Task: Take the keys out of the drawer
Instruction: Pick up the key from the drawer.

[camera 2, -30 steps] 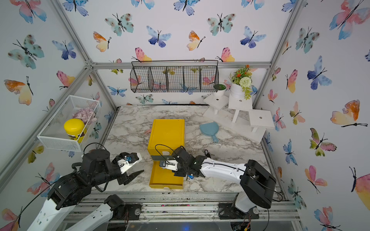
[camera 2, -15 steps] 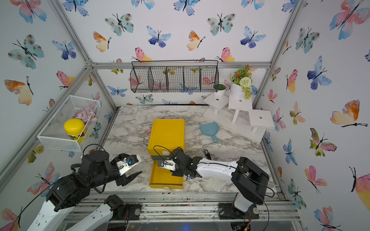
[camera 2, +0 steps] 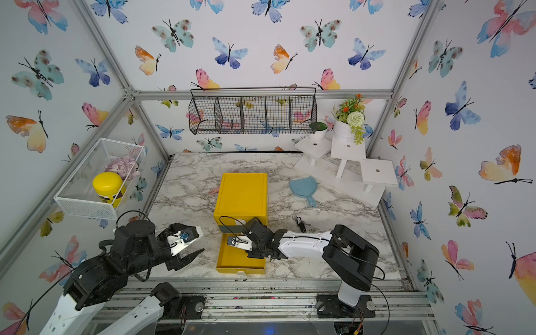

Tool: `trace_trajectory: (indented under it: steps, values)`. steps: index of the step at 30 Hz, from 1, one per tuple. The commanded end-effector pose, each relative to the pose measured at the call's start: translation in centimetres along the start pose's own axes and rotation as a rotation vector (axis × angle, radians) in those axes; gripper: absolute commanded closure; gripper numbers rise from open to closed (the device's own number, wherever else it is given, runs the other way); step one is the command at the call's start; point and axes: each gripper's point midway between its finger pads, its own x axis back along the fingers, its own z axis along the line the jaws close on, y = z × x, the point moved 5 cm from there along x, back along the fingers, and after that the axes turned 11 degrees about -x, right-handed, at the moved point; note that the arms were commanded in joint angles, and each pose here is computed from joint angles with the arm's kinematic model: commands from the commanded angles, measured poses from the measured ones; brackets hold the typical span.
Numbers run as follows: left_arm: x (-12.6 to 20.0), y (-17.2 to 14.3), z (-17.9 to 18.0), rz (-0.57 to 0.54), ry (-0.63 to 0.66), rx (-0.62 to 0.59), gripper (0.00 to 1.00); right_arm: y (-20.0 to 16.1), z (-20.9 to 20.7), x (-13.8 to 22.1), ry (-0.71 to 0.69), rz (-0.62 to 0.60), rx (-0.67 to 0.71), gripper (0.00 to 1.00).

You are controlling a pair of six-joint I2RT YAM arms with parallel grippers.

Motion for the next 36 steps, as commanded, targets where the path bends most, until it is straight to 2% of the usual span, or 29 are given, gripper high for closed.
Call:
trace_trajectory:
  steps: [1,11,36]
  values:
    - [1.0,0.3,-0.9,-0.049,-0.031,-0.045,0.23,0.8,-0.2,-0.5,-0.021,-0.008,0.005,0.70]
    - [1.4,0.2,-1.2,-0.041,-0.051,-0.105,0.21,1.3,-0.3,-2.0,-0.022,0.003,-0.003,0.71]
    - [0.8,0.4,-1.2,-0.052,-0.071,-0.140,0.21,0.7,-0.7,-2.2,-0.057,0.027,-0.017,0.91]
